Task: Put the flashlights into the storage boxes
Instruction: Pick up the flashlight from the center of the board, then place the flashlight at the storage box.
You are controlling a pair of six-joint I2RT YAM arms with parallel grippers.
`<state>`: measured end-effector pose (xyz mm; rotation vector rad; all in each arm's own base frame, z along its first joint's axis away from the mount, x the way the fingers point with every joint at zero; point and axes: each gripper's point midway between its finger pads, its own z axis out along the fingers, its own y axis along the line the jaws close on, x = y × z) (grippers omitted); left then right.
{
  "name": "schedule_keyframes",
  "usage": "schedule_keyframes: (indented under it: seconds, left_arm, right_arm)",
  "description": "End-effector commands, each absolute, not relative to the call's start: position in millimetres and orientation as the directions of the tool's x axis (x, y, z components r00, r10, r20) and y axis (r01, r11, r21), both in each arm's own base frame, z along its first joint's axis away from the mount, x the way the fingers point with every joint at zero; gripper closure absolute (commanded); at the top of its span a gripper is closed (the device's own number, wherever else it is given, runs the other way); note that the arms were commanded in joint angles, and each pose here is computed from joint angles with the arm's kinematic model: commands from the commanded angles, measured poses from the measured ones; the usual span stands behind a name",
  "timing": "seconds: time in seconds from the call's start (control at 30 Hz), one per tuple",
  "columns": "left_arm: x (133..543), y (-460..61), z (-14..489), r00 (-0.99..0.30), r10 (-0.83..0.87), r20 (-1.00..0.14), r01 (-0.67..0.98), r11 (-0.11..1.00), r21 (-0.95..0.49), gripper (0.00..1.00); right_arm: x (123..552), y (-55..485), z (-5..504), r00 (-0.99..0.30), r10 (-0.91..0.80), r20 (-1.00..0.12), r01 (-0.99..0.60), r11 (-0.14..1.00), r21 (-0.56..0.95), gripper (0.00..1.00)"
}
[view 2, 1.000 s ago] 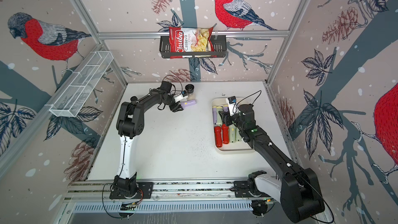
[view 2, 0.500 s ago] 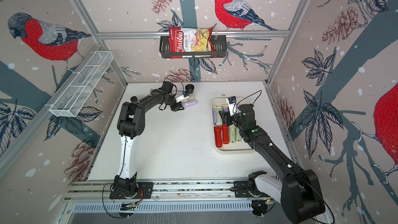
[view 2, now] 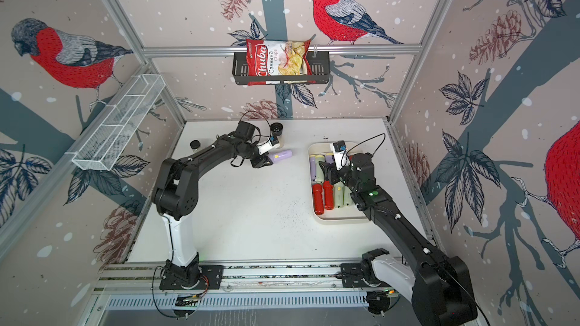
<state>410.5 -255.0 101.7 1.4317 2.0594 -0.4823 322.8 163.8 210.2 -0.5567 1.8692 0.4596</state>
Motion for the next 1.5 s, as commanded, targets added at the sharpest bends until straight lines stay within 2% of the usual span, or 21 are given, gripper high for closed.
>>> schedule_keyframes:
  seconds: [0.0, 0.27, 0.5, 0.63, 0.7, 0.97, 1.47]
  left_arm:
    - [386.9, -267.9, 117.1, -0.273, 0.67, -0.69, 0.929, 0.369, -0.009, 0.71]
    - [322.0, -279.8, 126.7, -0.322, 0.639, -0.699, 0.914, 0.401, -0.055, 0.73]
    - [273.6, -283.6, 122.5, -0.435, 0.585, -0.685, 0.874, 0.458, -0.164, 0.73]
    - [261.5, -280.5, 124.7, -0.513, 0.522, -0.682, 0.819, 0.535, -0.206, 0.76]
    - [252.7, -282.0, 125.6, -0.534, 0.493, -0.687, 0.807, 0.539, -0.241, 0.75]
    - [223.6, -284.1, 119.1, -0.604, 0.472, -0.642, 0.775, 0.536, -0.335, 0.75]
    - [208.0, -290.3, 131.8, -0.641, 0.472, -0.605, 0.76, 0.5, -0.416, 0.75]
  right_arm:
    - [319.0, 171.9, 221.1, -0.227, -0.166, -0.96, -0.619, 0.786, 0.011, 0.4]
    - [286.9, 204.2, 224.7, 0.035, -0.341, -0.939, -0.687, 0.675, -0.271, 0.4]
    - [260.1, 224.8, 231.6, 0.199, -0.411, -0.889, -0.683, 0.592, -0.427, 0.4]
    - [242.3, 232.1, 229.1, 0.305, -0.444, -0.843, -0.677, 0.521, -0.52, 0.41]
    - [235.9, 233.5, 227.8, 0.346, -0.449, -0.824, -0.669, 0.498, -0.552, 0.41]
    - [227.2, 244.4, 211.5, 0.382, -0.543, -0.748, -0.648, 0.42, -0.635, 0.4]
    - [216.1, 274.3, 170.3, 0.467, -0.71, -0.527, -0.627, 0.155, -0.764, 0.33]
